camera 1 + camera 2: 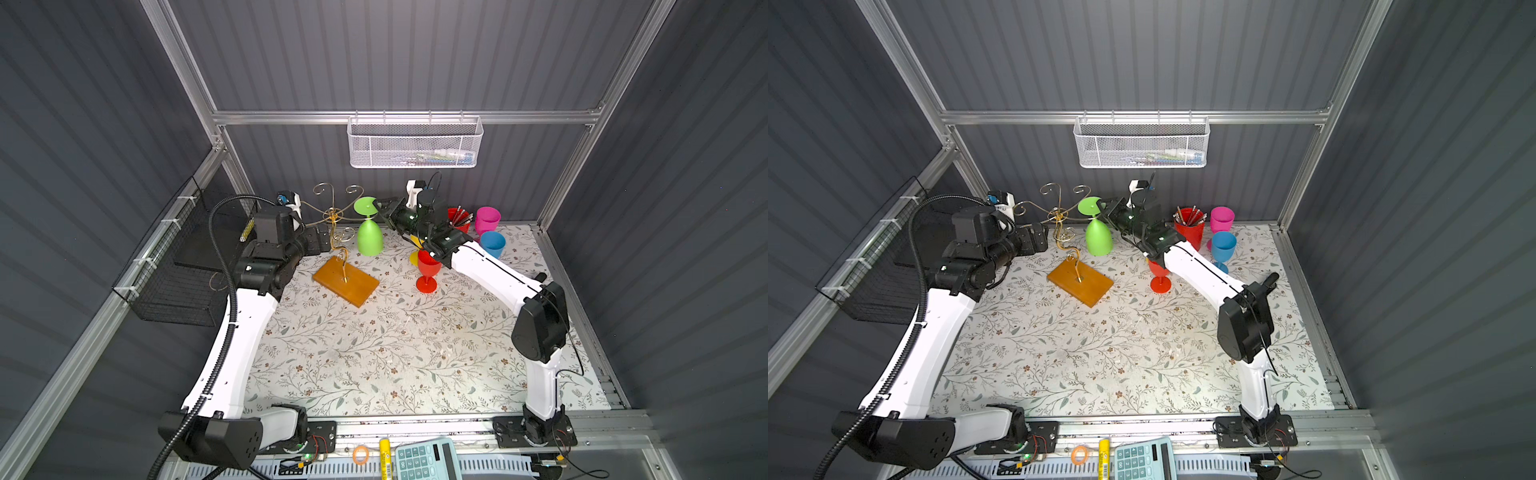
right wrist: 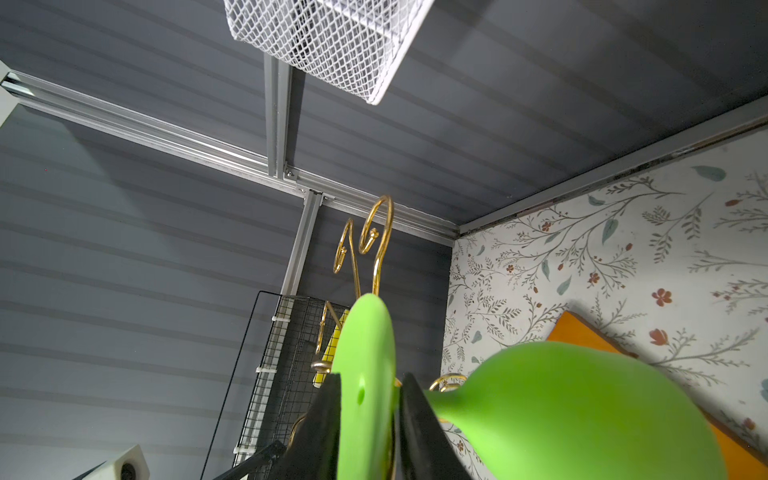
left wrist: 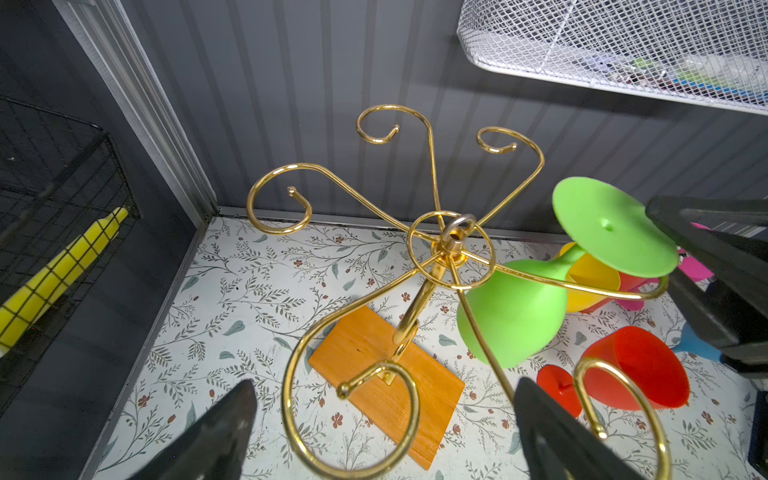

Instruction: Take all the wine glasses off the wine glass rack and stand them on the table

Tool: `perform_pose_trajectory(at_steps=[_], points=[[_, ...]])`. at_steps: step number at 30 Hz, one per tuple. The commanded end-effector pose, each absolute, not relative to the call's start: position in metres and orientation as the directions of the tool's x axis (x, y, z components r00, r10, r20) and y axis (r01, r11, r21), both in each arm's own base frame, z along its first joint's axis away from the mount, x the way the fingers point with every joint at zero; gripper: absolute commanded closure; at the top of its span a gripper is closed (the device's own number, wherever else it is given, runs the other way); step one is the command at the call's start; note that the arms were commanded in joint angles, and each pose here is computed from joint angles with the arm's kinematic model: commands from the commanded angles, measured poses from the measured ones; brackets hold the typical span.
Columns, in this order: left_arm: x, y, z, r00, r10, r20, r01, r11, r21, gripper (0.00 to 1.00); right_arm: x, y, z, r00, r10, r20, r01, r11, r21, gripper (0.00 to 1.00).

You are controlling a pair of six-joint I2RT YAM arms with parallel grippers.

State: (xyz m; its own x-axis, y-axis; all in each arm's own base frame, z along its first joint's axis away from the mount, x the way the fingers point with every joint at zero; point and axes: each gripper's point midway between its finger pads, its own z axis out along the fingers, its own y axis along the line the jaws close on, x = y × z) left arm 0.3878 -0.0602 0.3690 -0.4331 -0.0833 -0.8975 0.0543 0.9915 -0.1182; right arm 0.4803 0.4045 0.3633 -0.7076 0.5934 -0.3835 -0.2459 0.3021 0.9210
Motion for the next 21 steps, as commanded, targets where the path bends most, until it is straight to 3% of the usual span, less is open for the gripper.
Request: perform_pose_trajectory(at_steps=[1, 21], points=[[0.383, -0.064, 0.373, -0.421, -0.073, -0.904, 0.079, 0.99, -0.117, 0.04, 0.477, 0.408, 0.38, -0.694, 0.589, -0.415, -0.291, 0.297, 0.909, 0.73], [0.383, -0.065, 0.372, -0.423, -0.072, -0.903, 0.08, 0.99, -0.116, 0.04, 0.477, 0.407, 0.391, -0.671, 0.595, -0.441, -0.315, 0.31, 0.897, 0.95]])
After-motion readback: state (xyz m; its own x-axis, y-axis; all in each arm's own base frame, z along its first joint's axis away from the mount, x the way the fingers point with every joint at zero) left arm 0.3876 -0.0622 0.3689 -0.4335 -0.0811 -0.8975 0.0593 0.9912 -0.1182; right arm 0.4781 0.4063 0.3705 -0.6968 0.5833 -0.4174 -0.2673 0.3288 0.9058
